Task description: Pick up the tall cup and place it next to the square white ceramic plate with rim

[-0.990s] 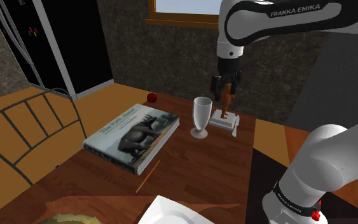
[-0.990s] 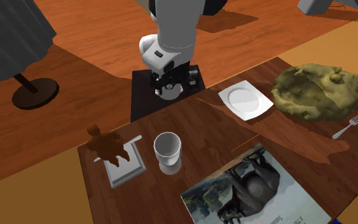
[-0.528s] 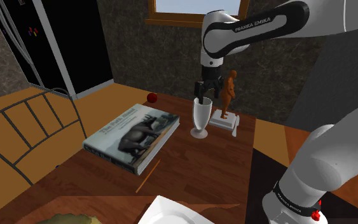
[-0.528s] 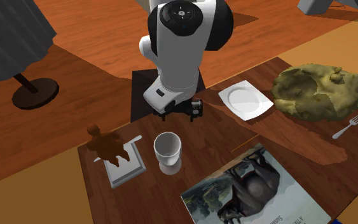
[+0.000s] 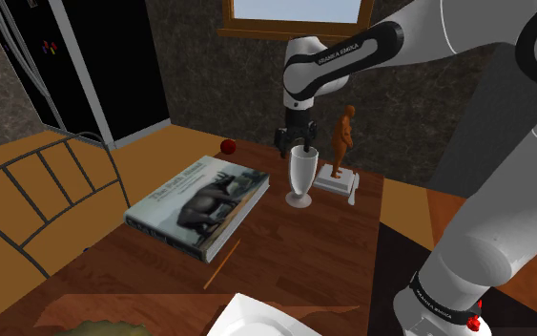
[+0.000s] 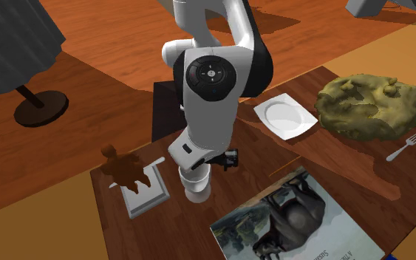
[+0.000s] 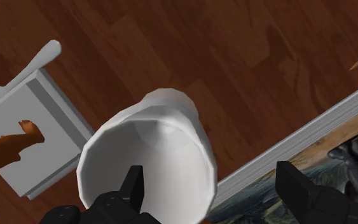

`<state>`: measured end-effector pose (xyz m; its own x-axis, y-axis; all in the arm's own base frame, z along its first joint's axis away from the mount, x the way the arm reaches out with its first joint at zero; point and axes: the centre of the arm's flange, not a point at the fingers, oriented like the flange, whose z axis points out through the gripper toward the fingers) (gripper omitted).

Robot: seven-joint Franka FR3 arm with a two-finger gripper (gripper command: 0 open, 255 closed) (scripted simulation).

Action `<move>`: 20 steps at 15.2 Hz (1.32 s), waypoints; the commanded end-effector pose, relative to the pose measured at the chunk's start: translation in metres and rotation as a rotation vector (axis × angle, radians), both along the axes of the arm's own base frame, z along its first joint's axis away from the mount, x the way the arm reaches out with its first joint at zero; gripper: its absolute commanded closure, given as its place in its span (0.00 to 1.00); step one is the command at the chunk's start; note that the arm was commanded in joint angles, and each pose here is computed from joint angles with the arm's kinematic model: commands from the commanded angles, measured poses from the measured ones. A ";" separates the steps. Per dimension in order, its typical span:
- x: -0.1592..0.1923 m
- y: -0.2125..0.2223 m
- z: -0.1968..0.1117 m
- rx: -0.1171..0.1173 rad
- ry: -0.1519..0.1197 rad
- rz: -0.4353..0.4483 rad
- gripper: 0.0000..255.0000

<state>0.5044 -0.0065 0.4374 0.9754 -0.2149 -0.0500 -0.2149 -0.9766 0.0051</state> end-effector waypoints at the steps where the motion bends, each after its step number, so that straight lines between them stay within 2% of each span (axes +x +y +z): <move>1: 0.002 0.000 -0.012 0.000 -0.001 -0.001 0.00; 5: 0.001 0.000 -0.031 0.000 -0.001 -0.001 0.00; 13: 0.001 0.000 -0.031 0.000 -0.001 -0.001 0.00; 14: 0.001 0.000 -0.031 0.000 -0.001 -0.001 1.00; 20: 0.001 0.000 -0.031 0.000 -0.001 -0.001 1.00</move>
<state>0.5055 -0.0061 0.4068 0.9752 -0.2157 -0.0488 -0.2158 -0.9764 0.0046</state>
